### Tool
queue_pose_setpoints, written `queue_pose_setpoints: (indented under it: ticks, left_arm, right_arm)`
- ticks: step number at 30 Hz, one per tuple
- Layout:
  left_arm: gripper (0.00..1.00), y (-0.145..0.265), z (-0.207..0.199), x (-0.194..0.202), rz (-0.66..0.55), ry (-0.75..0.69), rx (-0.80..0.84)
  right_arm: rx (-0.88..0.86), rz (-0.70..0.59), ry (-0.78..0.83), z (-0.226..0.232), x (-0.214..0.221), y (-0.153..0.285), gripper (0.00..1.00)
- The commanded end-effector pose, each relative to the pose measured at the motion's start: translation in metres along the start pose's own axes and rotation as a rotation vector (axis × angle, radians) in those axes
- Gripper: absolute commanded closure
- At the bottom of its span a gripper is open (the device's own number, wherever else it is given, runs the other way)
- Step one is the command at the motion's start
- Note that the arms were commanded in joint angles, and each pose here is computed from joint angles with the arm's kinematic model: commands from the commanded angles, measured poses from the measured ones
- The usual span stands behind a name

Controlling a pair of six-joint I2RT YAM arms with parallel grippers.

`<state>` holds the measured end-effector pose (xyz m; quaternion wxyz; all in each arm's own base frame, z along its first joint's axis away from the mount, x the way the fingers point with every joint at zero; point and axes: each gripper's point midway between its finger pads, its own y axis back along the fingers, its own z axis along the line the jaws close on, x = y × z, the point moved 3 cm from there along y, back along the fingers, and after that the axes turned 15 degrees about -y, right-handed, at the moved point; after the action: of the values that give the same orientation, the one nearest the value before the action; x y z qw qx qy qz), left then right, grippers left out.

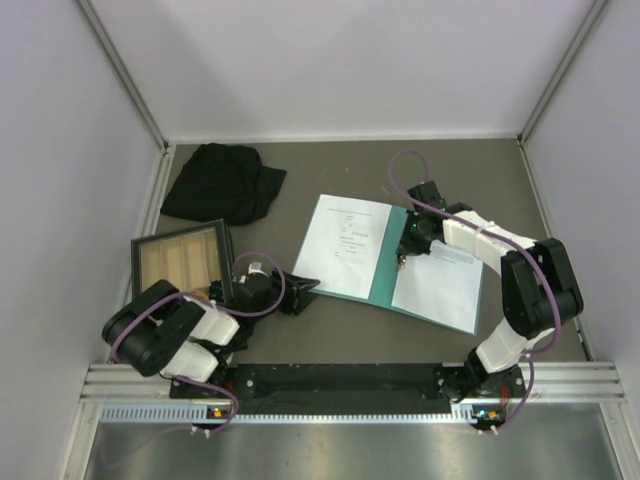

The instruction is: Put the files into the folder

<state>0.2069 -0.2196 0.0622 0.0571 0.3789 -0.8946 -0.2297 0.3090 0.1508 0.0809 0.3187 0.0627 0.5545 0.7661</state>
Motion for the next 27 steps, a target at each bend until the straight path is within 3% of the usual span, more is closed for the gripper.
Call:
queue_pose_setpoints:
  ticks: [1,8,16,18,20,22,27]
  left_arm:
    - [0.53,-0.006,-0.009,-0.015,-0.109,0.024,0.075]
    - [0.68,-0.010,-0.003,-0.017,-0.148,-0.043,0.116]
    - [0.94,-0.011,-0.005,-0.023,-0.208,-0.192,0.107]
    - [0.96,-0.013,-0.010,-0.024,-0.212,-0.193,0.117]
    - [0.85,-0.016,-0.012,-0.022,-0.194,-0.166,0.116]
    - [0.63,-0.019,-0.010,-0.019,-0.166,-0.086,0.101]
    - [0.55,-0.019,-0.017,-0.018,-0.158,0.020,0.170]
  right_arm:
    - [-0.095,-0.039,-0.017,0.026,-0.015,0.008,1.00]
    - [-0.091,-0.031,-0.011,0.025,-0.013,0.003,1.00]
    - [-0.093,-0.018,0.001,0.026,-0.011,-0.002,1.00]
    - [-0.088,-0.022,0.005,0.027,-0.012,-0.002,1.00]
    - [-0.088,-0.020,0.005,0.027,-0.011,-0.002,1.00]
    - [-0.089,-0.020,0.003,0.027,-0.011,-0.001,1.00]
    - [-0.099,-0.008,-0.001,0.029,-0.006,-0.001,1.00]
